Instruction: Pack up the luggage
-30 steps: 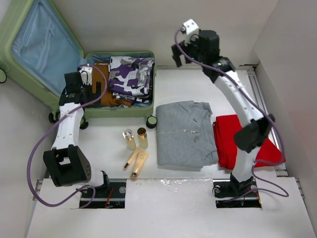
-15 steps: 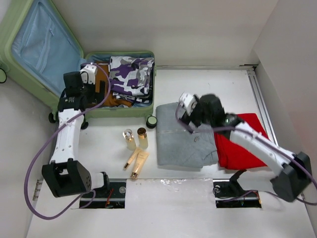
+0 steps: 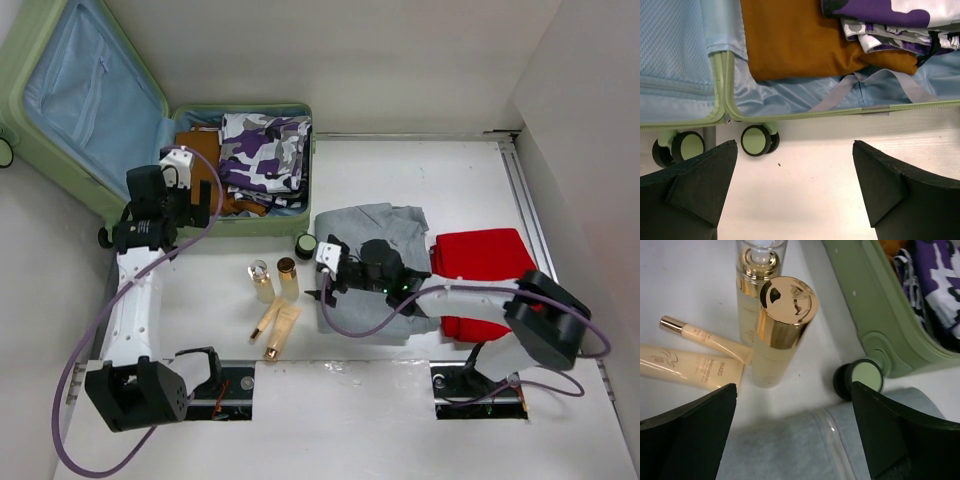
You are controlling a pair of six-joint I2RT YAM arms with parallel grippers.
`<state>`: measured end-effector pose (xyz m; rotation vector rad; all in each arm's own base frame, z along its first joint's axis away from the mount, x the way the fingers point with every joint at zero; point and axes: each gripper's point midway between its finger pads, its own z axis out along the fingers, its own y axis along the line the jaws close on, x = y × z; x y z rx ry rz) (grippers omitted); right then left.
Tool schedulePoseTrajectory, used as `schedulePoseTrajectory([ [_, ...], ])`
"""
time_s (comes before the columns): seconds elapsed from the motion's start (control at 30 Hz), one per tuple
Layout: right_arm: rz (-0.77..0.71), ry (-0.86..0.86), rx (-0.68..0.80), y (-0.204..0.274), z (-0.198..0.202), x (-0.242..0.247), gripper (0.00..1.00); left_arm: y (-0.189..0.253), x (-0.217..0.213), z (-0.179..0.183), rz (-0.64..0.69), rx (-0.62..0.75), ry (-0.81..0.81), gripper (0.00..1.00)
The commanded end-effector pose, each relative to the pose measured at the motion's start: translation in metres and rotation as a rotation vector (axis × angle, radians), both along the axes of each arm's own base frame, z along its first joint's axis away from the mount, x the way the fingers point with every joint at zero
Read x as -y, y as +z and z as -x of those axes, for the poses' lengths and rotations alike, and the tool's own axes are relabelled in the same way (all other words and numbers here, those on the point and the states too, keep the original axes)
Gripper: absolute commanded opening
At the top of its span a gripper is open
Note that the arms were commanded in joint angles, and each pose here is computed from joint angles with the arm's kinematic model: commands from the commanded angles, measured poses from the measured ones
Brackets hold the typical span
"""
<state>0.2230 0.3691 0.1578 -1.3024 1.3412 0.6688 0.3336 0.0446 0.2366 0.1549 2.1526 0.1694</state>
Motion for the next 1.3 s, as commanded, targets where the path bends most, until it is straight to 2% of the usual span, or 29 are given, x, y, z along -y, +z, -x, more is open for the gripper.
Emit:
schedulePoseTrajectory([
  [0.0, -0.210, 0.029, 0.084, 0.044, -0.008, -0.033, 1.00, 0.014, -0.003, 0.008, -0.007, 0.047, 0.025, 0.98],
  [0.17, -0.243, 0.099, 0.058, 0.035, -0.011, -0.061, 1.00, 0.018, -0.005, 0.015, -0.020, 0.058, 0.043, 0.99],
  [0.47, -0.261, 0.153, 0.018, 0.024, -0.012, -0.082, 1.00, 0.012, -0.008, 0.024, -0.044, 0.046, 0.049, 0.99],
  [0.53, -0.263, 0.137, 0.011, 0.021, -0.016, -0.083, 0.97, 0.012, -0.008, 0.024, -0.044, 0.046, 0.049, 0.99],
  [0.67, -0.237, 0.162, -0.025, 0.009, -0.012, -0.086, 0.79, 0.012, -0.008, 0.024, -0.044, 0.046, 0.049, 0.99],
  [0.73, -0.229, 0.161, -0.031, 0.006, -0.011, -0.085, 0.73, 0.012, -0.008, 0.024, -0.044, 0.046, 0.049, 0.99],
  [0.83, -0.213, 0.150, -0.043, -0.005, -0.009, -0.080, 0.77, 0.012, -0.008, 0.024, -0.044, 0.046, 0.049, 0.99],
  [0.93, -0.192, 0.167, -0.074, -0.019, -0.002, -0.081, 0.75, 0.008, -0.008, 0.024, -0.043, 0.037, 0.049, 0.99],
  [1.03, -0.192, 0.176, -0.086, -0.020, -0.001, -0.083, 0.63, 0.008, -0.009, 0.024, -0.051, 0.036, 0.044, 0.99],
  [1.07, -0.200, 0.177, -0.080, -0.016, -0.002, -0.085, 0.55, 0.008, -0.009, 0.024, -0.051, 0.036, 0.044, 0.99],
  [1.13, -0.195, 0.184, -0.096, -0.018, 0.000, -0.085, 0.45, 0.008, -0.009, 0.024, -0.051, 0.036, 0.044, 0.99],
  [1.27, -0.195, 0.196, -0.099, -0.009, 0.000, -0.083, 0.17, 0.004, -0.010, 0.026, -0.055, 0.027, 0.051, 0.99],
])
